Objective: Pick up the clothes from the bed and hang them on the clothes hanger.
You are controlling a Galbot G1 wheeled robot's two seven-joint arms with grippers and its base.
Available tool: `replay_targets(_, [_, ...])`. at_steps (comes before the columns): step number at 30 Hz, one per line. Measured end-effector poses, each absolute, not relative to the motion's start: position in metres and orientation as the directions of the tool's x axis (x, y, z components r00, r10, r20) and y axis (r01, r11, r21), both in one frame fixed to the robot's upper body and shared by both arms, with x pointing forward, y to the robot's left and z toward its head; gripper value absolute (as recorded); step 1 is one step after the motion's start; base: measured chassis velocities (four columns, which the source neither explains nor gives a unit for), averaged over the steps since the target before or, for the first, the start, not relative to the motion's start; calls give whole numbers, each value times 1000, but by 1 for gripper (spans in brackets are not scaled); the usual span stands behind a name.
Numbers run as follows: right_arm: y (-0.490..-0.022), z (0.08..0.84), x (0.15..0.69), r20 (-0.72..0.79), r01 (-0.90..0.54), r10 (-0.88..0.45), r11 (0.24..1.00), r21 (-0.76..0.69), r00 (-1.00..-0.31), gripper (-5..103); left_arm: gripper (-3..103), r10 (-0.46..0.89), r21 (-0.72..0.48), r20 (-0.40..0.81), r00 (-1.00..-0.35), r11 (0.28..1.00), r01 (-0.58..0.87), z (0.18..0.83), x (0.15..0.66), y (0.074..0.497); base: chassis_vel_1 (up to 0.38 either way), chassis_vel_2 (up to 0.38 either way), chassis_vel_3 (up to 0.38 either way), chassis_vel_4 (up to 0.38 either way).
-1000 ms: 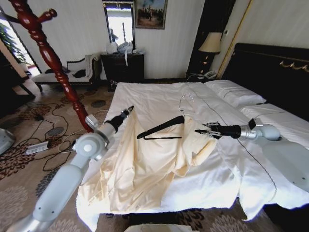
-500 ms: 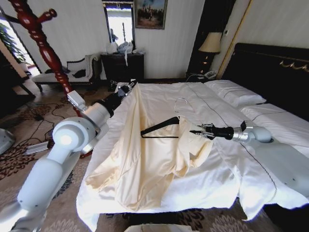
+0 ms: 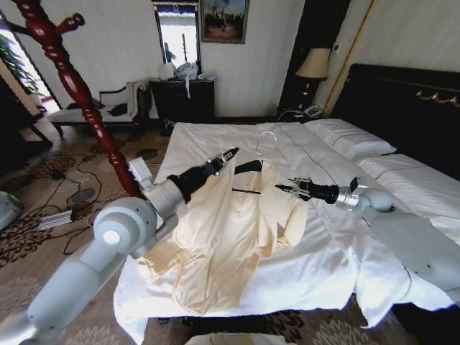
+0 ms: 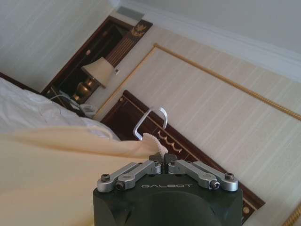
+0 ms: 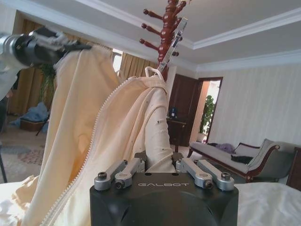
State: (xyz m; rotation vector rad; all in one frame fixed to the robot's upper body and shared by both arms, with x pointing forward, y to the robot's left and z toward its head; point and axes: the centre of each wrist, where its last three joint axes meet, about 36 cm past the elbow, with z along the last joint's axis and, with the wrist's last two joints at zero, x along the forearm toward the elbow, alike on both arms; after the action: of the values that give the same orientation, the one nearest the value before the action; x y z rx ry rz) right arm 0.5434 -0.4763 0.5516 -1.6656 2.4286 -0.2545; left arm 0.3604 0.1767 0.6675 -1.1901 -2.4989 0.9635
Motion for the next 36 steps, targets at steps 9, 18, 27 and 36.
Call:
replay_targets(9, [-469,566,543,-138,-896,-927,373,-242,-349,23,2,770,-612,-7,-638,501,612,645,354,166,0,0,0,0])
replay_targets(18, [-448,580,538,-240,-907,-919,363,-214,-311,23,2,764,-580,37,-644,542,609,640,359,166,0,0,0,0])
replay_targets(27, [-447,579,535,-183,-909,-936,340,-242,-302,23,2,749,-564,-76,-658,512,648,686,377,181,0,0,0,0])
replay_targets(36, [-433,566,540,-171,-921,-945,314,-231,-279,23,2,790,-545,-82,-608,475,690,695,389,164,0,0,0,0])
